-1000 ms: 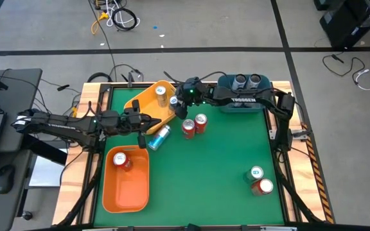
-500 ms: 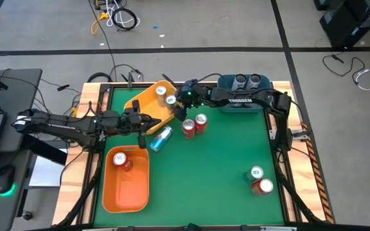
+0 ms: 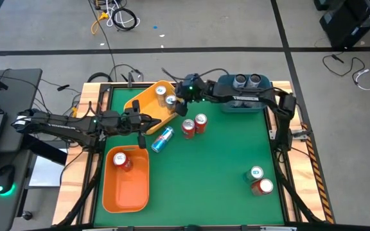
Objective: Sort soda cans
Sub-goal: Put the blue soda can into the yellow bin
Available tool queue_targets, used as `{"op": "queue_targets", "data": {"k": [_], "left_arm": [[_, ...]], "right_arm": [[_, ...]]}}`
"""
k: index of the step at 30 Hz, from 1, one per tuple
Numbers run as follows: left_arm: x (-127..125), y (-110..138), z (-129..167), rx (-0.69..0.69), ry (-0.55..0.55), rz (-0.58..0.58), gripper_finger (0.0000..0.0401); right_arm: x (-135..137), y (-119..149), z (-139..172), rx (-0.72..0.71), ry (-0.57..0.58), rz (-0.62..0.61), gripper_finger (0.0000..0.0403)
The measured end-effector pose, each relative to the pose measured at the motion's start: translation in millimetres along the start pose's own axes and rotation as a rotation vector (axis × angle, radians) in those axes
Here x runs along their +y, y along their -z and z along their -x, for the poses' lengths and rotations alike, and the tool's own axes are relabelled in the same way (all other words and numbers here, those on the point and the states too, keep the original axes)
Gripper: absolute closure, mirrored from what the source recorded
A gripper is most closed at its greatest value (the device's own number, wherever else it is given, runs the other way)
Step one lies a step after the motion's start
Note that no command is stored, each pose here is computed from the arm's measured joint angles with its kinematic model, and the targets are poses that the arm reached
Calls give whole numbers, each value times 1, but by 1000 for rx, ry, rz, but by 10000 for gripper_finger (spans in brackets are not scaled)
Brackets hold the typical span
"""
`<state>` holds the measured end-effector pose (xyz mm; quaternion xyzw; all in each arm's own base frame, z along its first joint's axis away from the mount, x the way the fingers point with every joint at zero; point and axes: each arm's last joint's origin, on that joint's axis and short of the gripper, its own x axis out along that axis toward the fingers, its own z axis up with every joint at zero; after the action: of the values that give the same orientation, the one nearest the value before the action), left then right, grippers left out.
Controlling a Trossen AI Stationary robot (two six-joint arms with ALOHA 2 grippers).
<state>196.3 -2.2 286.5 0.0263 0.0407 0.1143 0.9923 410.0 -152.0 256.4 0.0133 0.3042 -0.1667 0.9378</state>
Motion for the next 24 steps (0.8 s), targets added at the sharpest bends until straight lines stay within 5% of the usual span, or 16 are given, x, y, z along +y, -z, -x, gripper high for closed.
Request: {"op": "queue_targets", "data": {"k": [4, 8, 16, 24], "left_arm": [[0, 0, 0, -1, 0, 0, 399], [3, -8, 11, -44, -1, 10, 399], [19, -22, 51, -126, 6, 36, 401], [31, -19, 66, -95, -54, 47, 401]], "right_arm": [[10, -24, 26, 8, 9, 88, 95], [43, -35, 37, -27, -222, 217, 99], [121, -16, 15, -28, -426, 395, 122], [158, -8, -28, 71, -511, 492, 135]]}}
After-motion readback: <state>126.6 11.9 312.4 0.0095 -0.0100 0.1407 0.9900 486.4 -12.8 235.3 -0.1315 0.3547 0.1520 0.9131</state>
